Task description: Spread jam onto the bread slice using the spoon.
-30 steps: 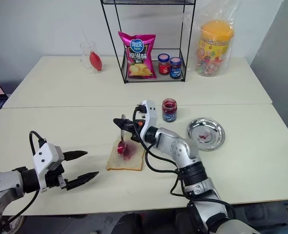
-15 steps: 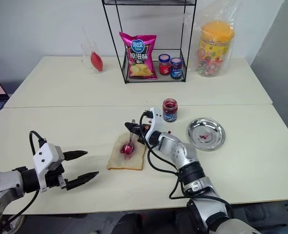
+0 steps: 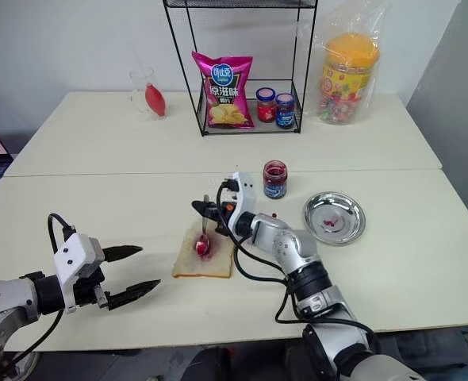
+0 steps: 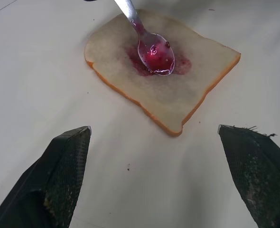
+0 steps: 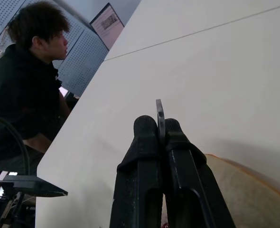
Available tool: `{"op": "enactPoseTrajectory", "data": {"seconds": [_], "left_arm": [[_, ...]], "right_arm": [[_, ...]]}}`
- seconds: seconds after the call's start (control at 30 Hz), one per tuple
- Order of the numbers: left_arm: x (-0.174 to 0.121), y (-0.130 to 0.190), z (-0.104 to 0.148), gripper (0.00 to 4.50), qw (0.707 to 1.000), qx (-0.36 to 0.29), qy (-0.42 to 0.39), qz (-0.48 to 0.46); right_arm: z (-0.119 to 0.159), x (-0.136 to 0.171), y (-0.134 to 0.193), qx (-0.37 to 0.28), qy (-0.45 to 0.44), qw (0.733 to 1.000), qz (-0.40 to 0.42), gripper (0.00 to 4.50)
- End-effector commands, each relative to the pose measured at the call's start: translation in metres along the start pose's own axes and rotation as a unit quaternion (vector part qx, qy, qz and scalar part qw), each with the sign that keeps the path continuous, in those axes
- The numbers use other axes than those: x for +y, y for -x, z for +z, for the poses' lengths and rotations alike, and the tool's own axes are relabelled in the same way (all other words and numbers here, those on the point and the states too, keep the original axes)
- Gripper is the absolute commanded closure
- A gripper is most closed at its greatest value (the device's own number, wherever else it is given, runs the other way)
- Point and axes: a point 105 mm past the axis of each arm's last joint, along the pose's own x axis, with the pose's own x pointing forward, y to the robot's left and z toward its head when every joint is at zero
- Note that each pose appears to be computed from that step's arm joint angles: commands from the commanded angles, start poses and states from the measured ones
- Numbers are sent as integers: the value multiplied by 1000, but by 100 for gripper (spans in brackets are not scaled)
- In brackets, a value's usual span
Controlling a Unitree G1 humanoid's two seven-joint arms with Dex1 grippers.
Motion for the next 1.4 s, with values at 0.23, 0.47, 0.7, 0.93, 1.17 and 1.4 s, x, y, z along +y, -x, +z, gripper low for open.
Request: {"op": "enactPoseTrajectory", "data": {"seconds": [0.23,0.47,0.7,0.93,1.17,1.4], "left_arm": [[0,3,5,0,1000,-4,-17,0],[0,2,2,0,1000,-5,-16,-1],[1,2,-1,0,1000,-8,-17,0],[4,5,5,0,1000,-16,-25,6],[12,6,42,0,996,-47,-73,10],[-10,-18,102,0,984,-125,-110,-55]], "right_arm": [[11,48,-33,-33,-8,998,54,450],[39,29,-16,-66,1,997,28,450],[52,33,-4,-84,7,996,33,450],[73,63,12,-107,18,991,83,450],[98,82,44,-143,63,980,120,450],[146,41,102,-240,142,960,19,450]]}}
